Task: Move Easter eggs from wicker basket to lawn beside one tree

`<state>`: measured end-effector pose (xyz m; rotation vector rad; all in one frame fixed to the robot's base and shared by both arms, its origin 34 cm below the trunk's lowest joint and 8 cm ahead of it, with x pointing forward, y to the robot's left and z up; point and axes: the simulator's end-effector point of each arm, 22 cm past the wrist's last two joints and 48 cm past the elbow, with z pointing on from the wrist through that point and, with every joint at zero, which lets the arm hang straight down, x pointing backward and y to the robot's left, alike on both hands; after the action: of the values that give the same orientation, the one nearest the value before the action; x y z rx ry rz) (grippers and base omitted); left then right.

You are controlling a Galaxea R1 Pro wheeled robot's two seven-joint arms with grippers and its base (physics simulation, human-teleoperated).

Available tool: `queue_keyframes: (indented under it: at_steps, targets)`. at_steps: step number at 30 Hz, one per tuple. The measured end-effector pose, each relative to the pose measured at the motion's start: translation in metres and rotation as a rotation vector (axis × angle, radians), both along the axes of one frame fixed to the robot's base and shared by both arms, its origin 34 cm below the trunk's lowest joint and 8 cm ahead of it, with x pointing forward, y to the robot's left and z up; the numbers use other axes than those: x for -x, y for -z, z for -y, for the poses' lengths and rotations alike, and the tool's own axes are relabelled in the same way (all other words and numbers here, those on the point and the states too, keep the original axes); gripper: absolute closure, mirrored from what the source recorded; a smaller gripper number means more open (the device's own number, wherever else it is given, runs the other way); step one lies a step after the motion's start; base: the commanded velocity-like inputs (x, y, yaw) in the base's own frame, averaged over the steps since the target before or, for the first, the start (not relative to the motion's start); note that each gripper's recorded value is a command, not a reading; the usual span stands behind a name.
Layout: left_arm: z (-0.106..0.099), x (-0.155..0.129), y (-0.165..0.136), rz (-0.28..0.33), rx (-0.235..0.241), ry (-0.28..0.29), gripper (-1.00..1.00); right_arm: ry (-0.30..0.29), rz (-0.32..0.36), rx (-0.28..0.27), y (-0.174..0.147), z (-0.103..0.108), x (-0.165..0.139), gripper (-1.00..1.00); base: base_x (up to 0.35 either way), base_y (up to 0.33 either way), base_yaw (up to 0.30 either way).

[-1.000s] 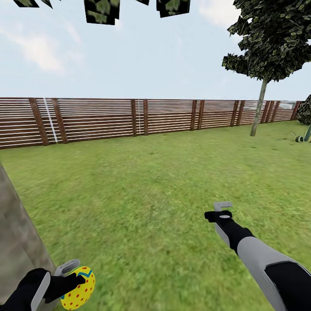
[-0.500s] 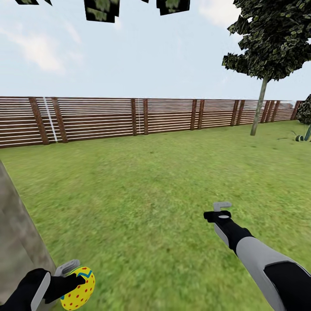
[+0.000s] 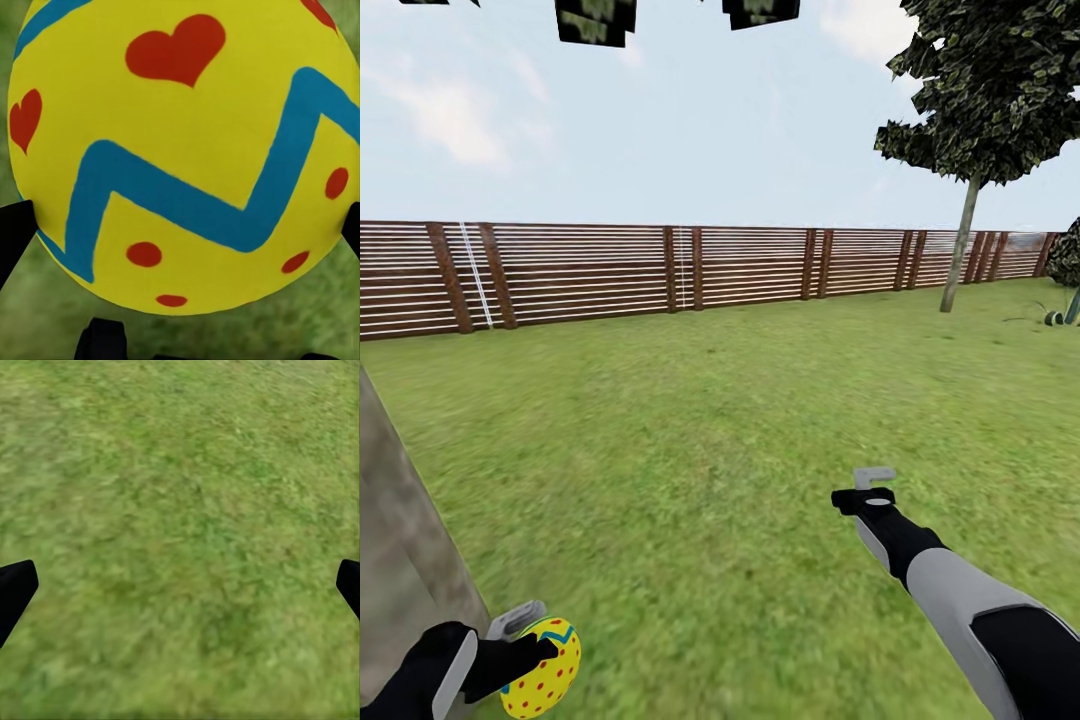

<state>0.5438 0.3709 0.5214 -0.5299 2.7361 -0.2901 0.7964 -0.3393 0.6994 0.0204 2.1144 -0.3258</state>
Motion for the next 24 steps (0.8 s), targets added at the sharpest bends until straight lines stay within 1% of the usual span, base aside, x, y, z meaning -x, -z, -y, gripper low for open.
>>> queue_keyframes:
  at_steps: [2, 4, 6, 24]
  targets:
    - [0.003, 0.0, 0.004, 0.0, 0.004, 0.001, 1.0, 0.0, -0.001, 0.0, 0.004, 0.0, 0.001, -1.0, 0.0, 0.0, 0.167]
    - [0.01, 0.001, 0.01, -0.001, 0.013, 0.005, 1.0, 0.001, -0.001, 0.0, 0.008, 0.0, 0.001, -1.0, 0.0, 0.0, 0.234]
    - [0.013, 0.002, 0.015, -0.001, 0.015, 0.007, 1.0, 0.002, -0.001, 0.0, 0.012, 0.001, 0.002, -1.0, 0.0, 0.0, 0.092]
    - [0.014, 0.008, 0.052, 0.0, 0.017, 0.007, 1.0, 0.006, 0.0, 0.002, 0.049, 0.001, 0.009, -1.0, 0.0, 0.0, 0.002]
